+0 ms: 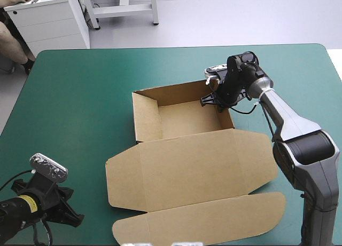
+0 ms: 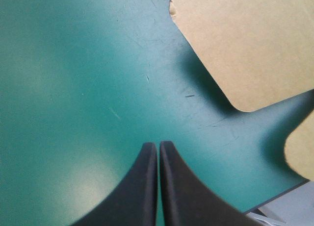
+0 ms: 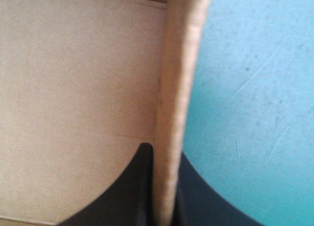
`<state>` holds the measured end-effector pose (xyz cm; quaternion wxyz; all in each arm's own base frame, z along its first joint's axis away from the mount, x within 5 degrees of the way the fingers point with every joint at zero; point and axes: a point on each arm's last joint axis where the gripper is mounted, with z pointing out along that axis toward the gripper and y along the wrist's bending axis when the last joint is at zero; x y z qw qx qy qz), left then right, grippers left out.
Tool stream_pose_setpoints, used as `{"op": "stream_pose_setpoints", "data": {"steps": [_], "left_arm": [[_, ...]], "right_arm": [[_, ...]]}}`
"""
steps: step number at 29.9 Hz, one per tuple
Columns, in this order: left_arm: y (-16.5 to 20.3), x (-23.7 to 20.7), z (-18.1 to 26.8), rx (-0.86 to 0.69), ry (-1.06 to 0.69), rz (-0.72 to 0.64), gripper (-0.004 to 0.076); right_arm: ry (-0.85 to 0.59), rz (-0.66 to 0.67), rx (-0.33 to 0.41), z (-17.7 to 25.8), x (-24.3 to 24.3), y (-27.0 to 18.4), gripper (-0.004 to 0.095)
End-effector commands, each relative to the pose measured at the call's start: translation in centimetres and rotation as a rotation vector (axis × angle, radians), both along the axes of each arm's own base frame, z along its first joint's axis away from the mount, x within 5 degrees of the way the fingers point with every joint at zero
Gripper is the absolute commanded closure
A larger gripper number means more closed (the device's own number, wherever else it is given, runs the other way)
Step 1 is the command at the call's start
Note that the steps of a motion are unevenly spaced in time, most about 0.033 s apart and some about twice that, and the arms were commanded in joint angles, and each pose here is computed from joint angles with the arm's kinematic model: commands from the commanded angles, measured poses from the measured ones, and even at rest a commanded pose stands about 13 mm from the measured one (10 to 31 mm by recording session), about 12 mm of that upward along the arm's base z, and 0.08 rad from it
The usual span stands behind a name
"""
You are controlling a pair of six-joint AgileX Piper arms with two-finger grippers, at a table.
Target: Fold the box
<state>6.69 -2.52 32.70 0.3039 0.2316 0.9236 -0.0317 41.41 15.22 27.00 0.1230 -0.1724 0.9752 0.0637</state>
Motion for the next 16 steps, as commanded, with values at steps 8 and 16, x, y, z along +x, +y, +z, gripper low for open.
{"op": "stream_pose_setpoints", "data": {"steps": [8,16], "left_arm": [[-0.2,0.3,0.9,-0.027,-0.057,0.001,0.0731],[-0.1,0.3,0.9,-0.047,-0.047,0.029,0.0731]], "right_arm": [[-0.130,0.079,0.025,5.0,-0.6,-0.3,0.0928],[-0.367,0.028,-0.012,11.4,0.4,-4.0,0.0928]]}}
